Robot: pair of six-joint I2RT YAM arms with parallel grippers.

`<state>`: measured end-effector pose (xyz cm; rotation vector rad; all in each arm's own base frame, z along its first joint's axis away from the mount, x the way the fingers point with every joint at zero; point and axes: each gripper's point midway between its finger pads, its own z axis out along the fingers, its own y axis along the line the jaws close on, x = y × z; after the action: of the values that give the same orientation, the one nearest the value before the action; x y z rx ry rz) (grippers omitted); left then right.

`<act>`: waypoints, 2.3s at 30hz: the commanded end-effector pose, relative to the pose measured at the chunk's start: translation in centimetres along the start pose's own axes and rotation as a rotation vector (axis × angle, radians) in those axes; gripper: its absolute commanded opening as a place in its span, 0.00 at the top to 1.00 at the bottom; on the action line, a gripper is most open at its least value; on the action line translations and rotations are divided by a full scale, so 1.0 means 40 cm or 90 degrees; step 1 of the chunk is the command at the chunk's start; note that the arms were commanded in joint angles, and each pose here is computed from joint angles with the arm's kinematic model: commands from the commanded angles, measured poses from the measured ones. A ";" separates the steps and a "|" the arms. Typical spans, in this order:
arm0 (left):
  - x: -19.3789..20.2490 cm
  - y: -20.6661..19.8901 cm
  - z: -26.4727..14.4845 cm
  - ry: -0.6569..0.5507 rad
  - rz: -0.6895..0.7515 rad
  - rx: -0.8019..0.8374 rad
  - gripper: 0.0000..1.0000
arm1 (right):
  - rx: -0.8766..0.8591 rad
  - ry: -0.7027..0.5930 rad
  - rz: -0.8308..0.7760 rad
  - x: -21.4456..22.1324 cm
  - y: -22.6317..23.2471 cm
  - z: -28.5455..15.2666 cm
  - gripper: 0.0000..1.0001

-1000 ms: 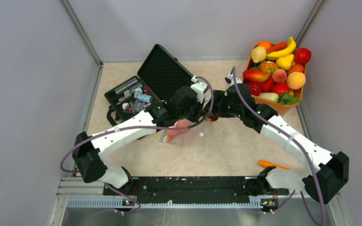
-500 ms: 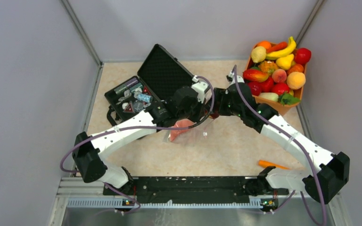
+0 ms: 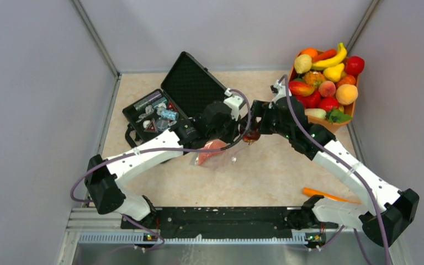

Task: Place the food in the zip-top bag and seal the zipper
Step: Place the fake fruit in the zipper food storage bag, then adjust the zipper food storage bag at the center of the board.

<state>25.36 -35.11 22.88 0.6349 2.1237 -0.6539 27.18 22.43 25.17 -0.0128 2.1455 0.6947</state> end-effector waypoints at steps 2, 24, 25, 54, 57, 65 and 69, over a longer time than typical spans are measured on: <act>-0.090 -0.036 -0.027 -0.071 -0.016 0.028 1.00 | -0.088 -0.008 0.021 -0.014 0.077 -0.007 0.30; -0.073 0.020 -0.020 -0.070 -0.094 -0.025 1.00 | -0.022 0.043 0.000 0.078 -0.022 0.013 0.39; -0.078 0.013 -0.023 -0.075 -0.092 -0.014 1.00 | -0.036 0.046 0.001 0.081 -0.015 0.011 0.41; -0.141 0.015 -0.090 -0.137 -0.077 -0.013 1.00 | 0.006 -0.096 0.073 -0.014 -0.078 -0.086 0.44; -0.147 0.015 -0.098 -0.143 -0.078 -0.013 1.00 | -0.012 -0.089 0.076 0.003 -0.073 -0.069 0.52; -0.146 0.005 -0.101 -0.142 -0.074 0.003 1.00 | -0.009 -0.039 0.068 0.037 -0.073 -0.008 0.62; -0.141 0.004 -0.099 -0.138 -0.072 0.005 1.00 | -0.017 -0.039 0.055 0.025 -0.062 0.005 0.81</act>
<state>26.24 -33.49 26.81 0.4435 2.0579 -0.7031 26.24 19.83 21.23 0.1184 2.1567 0.7223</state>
